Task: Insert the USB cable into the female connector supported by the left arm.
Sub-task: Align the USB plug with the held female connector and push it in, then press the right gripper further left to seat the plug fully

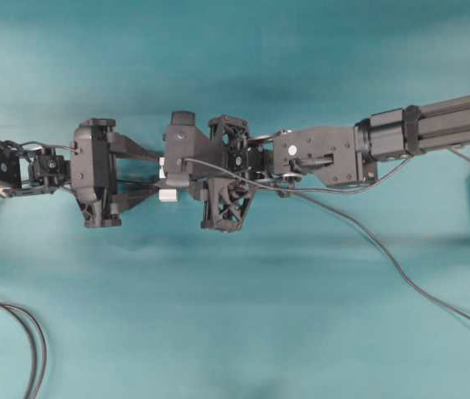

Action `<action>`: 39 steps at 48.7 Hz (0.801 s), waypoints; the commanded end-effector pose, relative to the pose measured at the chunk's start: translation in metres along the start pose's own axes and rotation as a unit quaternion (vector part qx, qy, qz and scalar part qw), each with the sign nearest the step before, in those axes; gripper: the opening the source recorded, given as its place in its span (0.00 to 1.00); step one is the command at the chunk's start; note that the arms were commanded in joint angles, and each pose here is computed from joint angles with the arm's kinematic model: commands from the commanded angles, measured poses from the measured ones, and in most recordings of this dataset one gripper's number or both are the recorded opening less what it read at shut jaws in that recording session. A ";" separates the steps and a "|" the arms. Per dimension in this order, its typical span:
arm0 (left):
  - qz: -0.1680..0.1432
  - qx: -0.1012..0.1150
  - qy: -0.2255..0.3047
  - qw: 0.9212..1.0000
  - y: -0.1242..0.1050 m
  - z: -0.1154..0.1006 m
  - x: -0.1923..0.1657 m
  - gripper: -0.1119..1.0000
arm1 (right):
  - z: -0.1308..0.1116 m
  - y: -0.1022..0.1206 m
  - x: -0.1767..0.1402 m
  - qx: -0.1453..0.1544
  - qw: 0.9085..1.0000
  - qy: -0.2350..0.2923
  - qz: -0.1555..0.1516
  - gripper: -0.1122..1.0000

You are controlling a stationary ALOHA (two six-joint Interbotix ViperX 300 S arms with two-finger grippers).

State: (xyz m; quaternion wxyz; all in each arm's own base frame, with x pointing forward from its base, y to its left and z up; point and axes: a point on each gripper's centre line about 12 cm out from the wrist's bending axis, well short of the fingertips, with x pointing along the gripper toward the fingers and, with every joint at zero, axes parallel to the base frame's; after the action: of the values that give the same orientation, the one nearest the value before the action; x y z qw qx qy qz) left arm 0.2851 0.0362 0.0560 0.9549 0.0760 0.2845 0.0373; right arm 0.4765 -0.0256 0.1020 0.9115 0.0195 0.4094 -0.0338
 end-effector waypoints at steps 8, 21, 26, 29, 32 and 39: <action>0.003 -0.001 -0.008 1.000 0.002 0.005 0.002 0.78 | 0.020 0.006 -0.009 -0.007 1.000 -0.028 0.005 0.29; 0.003 -0.001 -0.009 1.000 0.002 0.005 0.002 0.78 | 0.021 0.006 -0.009 -0.008 1.000 -0.029 0.005 0.29; 0.003 -0.001 -0.008 1.000 0.002 0.005 0.002 0.78 | 0.021 0.006 -0.008 -0.007 1.000 -0.028 0.004 0.29; 0.003 -0.001 -0.007 1.000 0.002 0.005 0.002 0.78 | 0.020 0.006 -0.009 -0.008 1.000 -0.028 0.005 0.29; 0.003 -0.001 -0.007 1.000 0.002 0.004 0.001 0.78 | 0.020 0.006 -0.009 -0.009 1.000 -0.028 0.005 0.29; 0.002 -0.001 -0.002 1.000 0.001 0.002 0.001 0.78 | 0.020 0.006 -0.010 -0.008 1.000 -0.028 0.004 0.29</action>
State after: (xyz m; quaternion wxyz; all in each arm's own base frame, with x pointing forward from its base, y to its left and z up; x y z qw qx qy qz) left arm 0.2849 0.0366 0.0558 0.9547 0.0758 0.2852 0.0379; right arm 0.4773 -0.0249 0.1028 0.9119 0.0177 0.4088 -0.0326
